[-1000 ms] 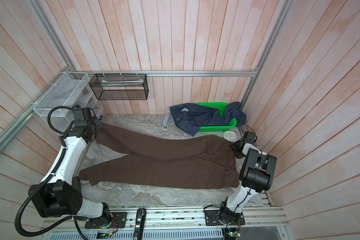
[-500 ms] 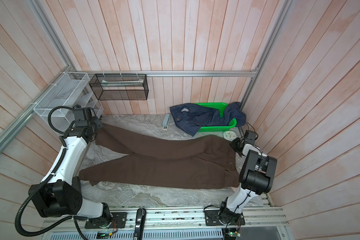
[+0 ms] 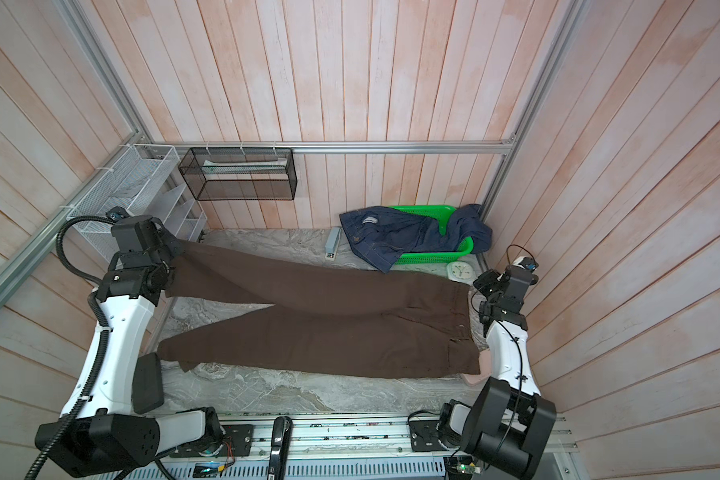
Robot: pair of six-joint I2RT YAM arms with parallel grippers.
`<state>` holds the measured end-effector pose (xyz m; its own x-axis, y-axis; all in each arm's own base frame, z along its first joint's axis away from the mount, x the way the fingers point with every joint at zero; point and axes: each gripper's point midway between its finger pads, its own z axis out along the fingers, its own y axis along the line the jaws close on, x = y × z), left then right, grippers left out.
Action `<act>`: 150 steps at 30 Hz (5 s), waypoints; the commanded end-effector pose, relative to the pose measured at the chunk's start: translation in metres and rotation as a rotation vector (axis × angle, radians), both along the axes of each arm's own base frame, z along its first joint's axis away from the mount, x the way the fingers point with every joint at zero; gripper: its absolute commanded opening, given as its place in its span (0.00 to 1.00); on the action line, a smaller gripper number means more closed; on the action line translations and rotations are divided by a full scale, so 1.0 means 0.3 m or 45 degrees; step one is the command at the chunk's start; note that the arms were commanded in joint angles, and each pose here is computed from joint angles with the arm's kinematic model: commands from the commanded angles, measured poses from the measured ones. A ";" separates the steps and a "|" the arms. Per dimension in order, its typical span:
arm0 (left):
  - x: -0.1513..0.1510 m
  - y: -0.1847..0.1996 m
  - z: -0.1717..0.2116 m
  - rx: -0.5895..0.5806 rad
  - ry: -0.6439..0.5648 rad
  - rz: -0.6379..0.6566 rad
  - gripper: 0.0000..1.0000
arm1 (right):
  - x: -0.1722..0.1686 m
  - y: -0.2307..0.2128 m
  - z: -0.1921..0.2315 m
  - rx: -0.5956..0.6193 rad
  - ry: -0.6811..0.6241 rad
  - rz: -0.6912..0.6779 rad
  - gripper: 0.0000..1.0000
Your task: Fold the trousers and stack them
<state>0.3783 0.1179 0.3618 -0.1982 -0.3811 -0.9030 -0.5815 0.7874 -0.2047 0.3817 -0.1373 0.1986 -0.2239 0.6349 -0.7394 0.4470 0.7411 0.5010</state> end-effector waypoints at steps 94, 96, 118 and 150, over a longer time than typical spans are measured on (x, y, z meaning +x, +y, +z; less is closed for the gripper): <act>0.212 -0.121 -0.260 -0.032 0.200 -0.215 0.00 | 0.224 0.053 -0.224 -0.046 0.195 0.322 0.00; 0.223 -0.135 -0.240 -0.018 0.127 -0.255 0.00 | 0.221 0.030 -0.156 -0.078 0.132 0.286 0.00; 0.516 -0.064 -0.544 0.113 0.292 -0.203 0.00 | 0.287 -0.083 -0.274 -0.101 0.300 0.125 0.00; 0.099 -0.308 -0.402 -0.310 0.325 -0.413 0.62 | -0.024 0.071 -0.197 0.272 0.631 -0.190 0.61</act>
<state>0.4328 0.0466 0.2830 -0.4407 -0.3828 -0.8120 -0.3823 0.8984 -0.2160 0.4129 -0.1364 0.1707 -0.4008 0.7286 -0.5554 0.6495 0.6535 0.3886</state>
